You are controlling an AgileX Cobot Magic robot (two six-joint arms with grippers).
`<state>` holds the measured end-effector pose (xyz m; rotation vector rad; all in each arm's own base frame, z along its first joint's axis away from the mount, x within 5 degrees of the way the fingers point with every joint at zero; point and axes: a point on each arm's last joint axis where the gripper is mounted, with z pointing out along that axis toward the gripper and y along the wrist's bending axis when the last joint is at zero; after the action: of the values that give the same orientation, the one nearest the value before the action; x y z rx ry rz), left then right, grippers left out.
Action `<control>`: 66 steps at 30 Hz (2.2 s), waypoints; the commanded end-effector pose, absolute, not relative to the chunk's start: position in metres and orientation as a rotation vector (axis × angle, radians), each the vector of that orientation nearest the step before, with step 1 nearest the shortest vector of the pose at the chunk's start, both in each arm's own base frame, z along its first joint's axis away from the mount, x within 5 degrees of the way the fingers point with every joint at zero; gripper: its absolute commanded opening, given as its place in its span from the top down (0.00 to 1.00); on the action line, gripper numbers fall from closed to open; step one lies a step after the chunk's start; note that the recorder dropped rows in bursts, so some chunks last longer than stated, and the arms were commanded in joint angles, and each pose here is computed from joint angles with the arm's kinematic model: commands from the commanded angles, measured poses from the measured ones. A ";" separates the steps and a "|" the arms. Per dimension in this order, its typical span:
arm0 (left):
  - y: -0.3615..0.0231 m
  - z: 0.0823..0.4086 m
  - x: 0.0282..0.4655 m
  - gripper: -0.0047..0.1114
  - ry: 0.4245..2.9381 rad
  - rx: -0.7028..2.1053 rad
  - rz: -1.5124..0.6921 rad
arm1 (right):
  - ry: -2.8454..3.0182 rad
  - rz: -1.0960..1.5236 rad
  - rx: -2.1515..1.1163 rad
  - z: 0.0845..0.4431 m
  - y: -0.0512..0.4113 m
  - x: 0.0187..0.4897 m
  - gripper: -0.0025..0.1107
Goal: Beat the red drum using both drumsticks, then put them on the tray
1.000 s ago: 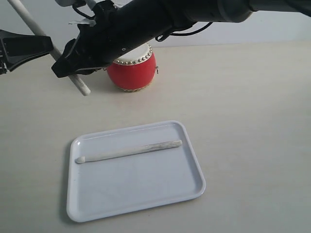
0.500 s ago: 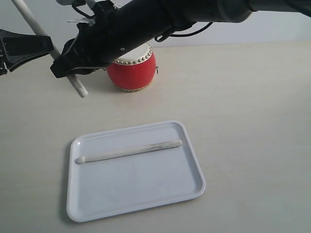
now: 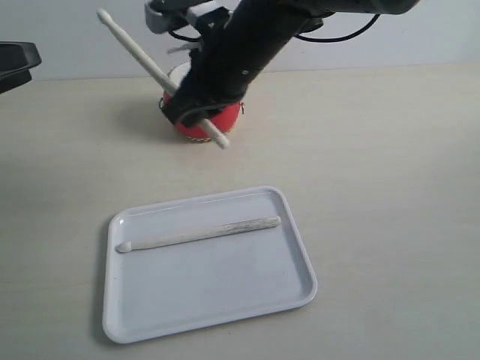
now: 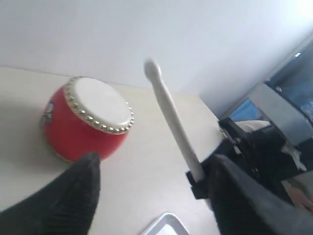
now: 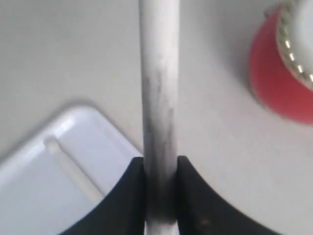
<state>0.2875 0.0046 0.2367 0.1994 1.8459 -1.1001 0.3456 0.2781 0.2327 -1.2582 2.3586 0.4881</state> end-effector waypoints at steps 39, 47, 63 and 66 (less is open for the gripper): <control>0.011 0.240 0.285 0.96 1.790 0.264 -1.055 | 2.037 0.181 -2.552 0.135 0.282 0.247 0.98; 0.011 0.239 0.285 0.96 1.792 0.268 -1.055 | 2.034 0.178 -2.541 0.135 0.283 0.248 0.96; 0.010 0.238 0.284 0.96 1.802 0.282 -1.054 | 2.090 0.138 -2.433 0.138 0.287 0.254 0.52; 0.010 0.238 0.284 0.96 1.802 0.283 -1.054 | 2.122 0.132 -2.343 0.153 0.291 0.257 0.52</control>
<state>0.2852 0.0104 0.2377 0.2754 1.8101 -1.0514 0.2537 0.2865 0.1370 -2.4283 2.1046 0.1451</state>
